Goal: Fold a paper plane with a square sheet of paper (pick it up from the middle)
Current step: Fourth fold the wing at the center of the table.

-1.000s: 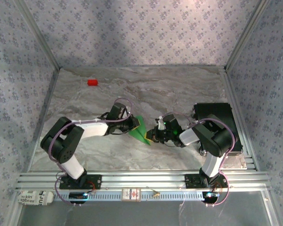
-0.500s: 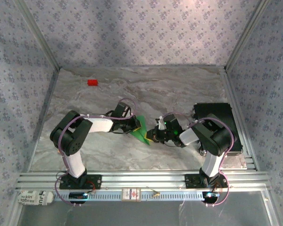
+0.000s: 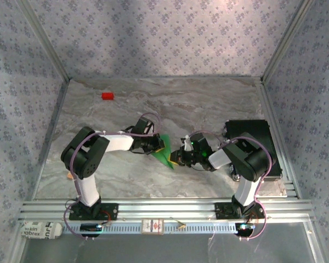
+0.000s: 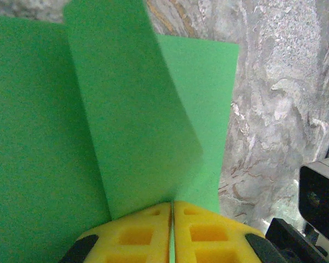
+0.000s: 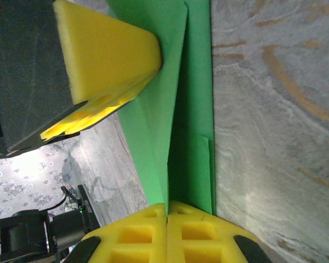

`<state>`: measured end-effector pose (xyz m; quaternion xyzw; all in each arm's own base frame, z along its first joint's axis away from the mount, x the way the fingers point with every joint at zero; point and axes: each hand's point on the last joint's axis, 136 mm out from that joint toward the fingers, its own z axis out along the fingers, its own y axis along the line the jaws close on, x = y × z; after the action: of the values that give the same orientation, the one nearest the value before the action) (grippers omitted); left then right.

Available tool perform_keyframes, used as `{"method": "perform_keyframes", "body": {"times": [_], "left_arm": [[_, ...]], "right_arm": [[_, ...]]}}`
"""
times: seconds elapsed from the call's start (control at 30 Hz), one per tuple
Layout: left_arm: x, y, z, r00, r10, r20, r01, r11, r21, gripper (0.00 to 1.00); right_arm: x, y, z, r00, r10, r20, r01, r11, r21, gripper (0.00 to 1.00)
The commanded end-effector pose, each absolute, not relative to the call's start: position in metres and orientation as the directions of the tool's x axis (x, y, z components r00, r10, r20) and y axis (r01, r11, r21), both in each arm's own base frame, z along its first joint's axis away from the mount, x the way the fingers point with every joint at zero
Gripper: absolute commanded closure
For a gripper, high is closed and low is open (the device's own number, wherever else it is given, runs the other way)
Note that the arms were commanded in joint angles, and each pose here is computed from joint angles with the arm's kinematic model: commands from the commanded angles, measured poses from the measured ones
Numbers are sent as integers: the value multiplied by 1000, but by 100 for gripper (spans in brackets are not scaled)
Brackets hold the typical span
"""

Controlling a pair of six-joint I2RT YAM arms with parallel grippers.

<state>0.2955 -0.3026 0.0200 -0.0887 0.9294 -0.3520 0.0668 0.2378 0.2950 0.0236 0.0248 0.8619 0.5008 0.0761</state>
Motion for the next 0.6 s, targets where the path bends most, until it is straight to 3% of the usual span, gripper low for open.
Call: {"method": "perform_keyframes", "body": {"times": [0.0,0.27,0.57], "left_arm": [[277,-296,-3,-984,-176,-1,-139,782,-607,90],[277,-297,-4,-984,-180,2,-144,779,-610,91],[277,-297,-5,-984,-179,5,-144,777,-612,91]], "right_arm": [[222,274,-18,-990,142,-12,82,636,767,91],[218,276,-4,-995,94,-28,40,649,760,84],[211,265,-1,-996,83,-41,29,703,711,83]]}}
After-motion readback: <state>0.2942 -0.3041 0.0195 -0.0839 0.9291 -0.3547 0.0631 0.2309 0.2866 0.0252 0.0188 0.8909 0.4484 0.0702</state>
